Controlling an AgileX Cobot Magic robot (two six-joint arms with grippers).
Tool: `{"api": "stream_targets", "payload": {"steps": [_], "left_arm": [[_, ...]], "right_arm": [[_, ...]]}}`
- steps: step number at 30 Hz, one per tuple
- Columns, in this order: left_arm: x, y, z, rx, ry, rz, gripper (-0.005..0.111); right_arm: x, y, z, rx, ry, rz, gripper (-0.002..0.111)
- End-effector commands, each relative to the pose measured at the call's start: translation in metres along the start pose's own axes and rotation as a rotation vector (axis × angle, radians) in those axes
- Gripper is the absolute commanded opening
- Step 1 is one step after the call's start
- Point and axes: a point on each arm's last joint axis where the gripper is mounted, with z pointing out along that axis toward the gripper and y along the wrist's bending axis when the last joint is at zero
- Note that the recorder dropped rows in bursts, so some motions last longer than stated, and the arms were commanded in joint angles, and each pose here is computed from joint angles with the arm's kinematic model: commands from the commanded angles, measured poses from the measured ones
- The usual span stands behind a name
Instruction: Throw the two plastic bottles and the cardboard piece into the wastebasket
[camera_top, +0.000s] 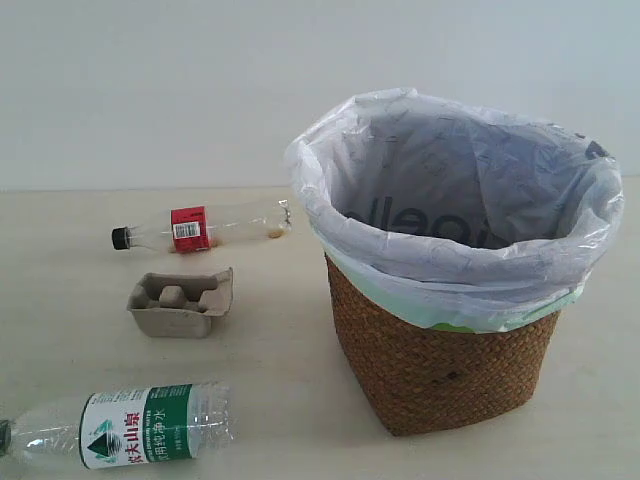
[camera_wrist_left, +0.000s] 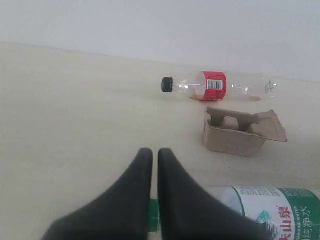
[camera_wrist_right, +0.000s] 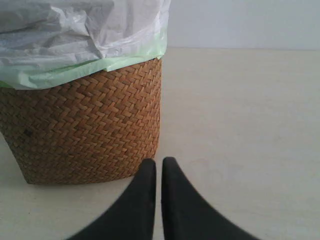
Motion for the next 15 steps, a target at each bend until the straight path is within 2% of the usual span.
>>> {"api": "stream_targets", "payload": {"steps": [1,3,6,10,11,15], "left_arm": [[0.0,0.0,0.0,-0.004,-0.009,-0.015,0.004],[0.0,-0.001,0.0,0.006,-0.01,-0.088,0.004],[-0.001,-0.003,0.0,0.039,-0.015,-0.256,0.004],[-0.003,-0.012,-0.001,0.146,-0.002,-0.639,0.004],[-0.004,-0.014,-0.001,0.169,0.007,-0.697,0.004],[-0.002,-0.022,-0.003,0.244,0.068,-0.788,0.004]], "right_arm": [[-0.001,0.0,-0.001,0.002,-0.018,-0.007,0.0],[-0.001,0.0,-0.001,0.002,-0.018,-0.007,0.0],[-0.001,0.0,-0.001,0.002,-0.018,-0.007,0.0],[-0.001,0.0,-0.001,0.002,-0.018,-0.007,0.0],[-0.001,0.0,-0.001,0.002,-0.018,-0.007,0.0],[-0.001,0.0,-0.001,0.002,-0.018,-0.007,0.0]]}}
